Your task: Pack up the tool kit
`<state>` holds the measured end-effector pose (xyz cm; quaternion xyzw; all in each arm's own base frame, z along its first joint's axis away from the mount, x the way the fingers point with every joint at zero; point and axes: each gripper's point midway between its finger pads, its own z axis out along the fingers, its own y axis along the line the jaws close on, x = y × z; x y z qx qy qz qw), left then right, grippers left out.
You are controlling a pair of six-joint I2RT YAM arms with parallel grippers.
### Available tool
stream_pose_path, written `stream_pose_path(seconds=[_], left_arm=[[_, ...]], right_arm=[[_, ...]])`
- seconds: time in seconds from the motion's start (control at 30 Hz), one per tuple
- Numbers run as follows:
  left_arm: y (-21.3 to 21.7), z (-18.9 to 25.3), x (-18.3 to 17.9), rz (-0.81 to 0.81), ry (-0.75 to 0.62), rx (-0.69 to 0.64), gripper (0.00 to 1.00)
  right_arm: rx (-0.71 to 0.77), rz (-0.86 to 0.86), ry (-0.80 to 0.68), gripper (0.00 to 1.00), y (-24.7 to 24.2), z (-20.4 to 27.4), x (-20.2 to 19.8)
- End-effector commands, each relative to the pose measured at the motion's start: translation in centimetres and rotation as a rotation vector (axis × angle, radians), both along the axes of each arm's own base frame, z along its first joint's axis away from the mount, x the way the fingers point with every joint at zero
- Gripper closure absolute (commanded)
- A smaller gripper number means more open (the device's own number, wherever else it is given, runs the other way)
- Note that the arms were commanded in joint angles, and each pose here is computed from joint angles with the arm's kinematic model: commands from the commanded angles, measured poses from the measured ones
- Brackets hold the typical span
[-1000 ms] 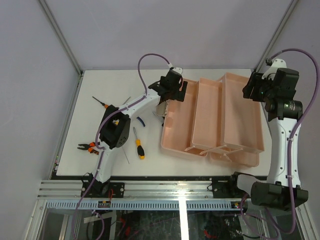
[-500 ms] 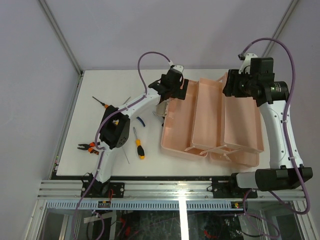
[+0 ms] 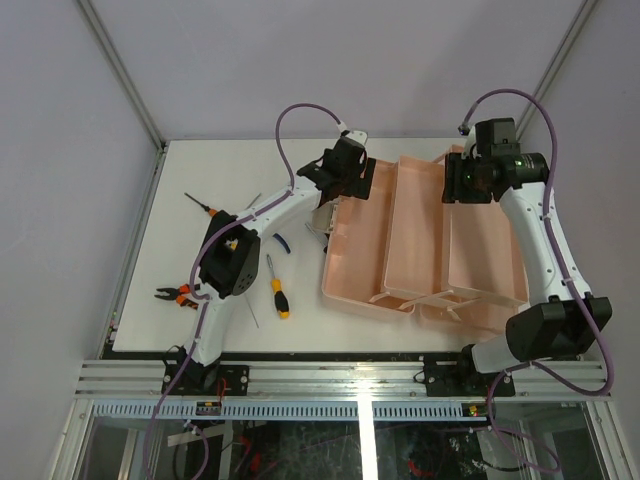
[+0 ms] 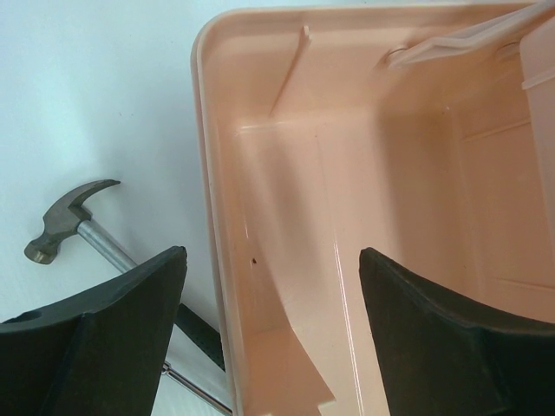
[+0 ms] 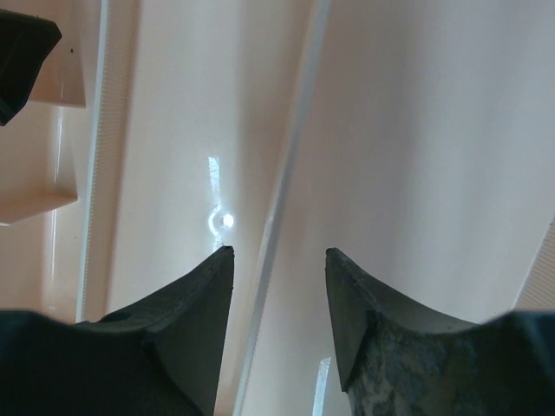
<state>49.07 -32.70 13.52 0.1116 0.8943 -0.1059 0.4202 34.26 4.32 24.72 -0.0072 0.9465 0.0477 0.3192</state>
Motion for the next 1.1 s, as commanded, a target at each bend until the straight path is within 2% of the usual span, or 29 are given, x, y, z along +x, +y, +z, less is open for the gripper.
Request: stream_pose_path(seconds=[0.0,0.07,0.2,0.3,0.37,0.43,0.53,0.57,0.8,1.07], left_arm=[[0.4,3.3,0.9,0.021,-0.079,-0.020,0.23],[0.5,3.0,0.9,0.026,-0.078,-0.013,0.27],[1.0,2.4,0.7,0.039,-0.072,0.007,0.36],[1.3,1.6,0.6,0.045,-0.060,0.023,0.45],[1.4,1.3,0.4,0.048,-0.054,0.030,0.56],[1.6,1.0,0.3,0.050,-0.049,0.036,0.72],[1.8,1.0,0.3,0.057,-0.051,0.043,0.96],[1.8,1.2,0.3,0.059,-0.054,0.043,1.00],[1.2,4.7,0.0,0.049,-0.094,0.006,1.00],[-2.6,9.5,-3.0,-0.008,-0.152,-0.062,1.00]], right_arm=[[-0.005,0.021,0.015,0.53,0.9,-0.9,0.3],[0.001,0.026,0.034,0.62,1.1,-1.5,0.3],[-0.003,0.027,0.057,0.68,1.2,-2.5,-0.1],[-0.013,0.022,0.067,0.80,1.0,-3.0,-0.4],[-0.013,0.021,0.069,0.90,1.0,-3.1,-0.6],[-0.013,0.019,0.069,0.99,0.9,-3.1,-0.8],[-0.017,0.014,0.058,1.00,0.8,-2.8,-0.9],[-0.021,0.010,0.051,1.00,0.7,-2.6,-0.9],[-0.041,0.001,-0.042,1.00,0.1,1.3,-0.4],[-0.095,-0.003,-0.129,1.00,-0.8,6.1,0.7]])
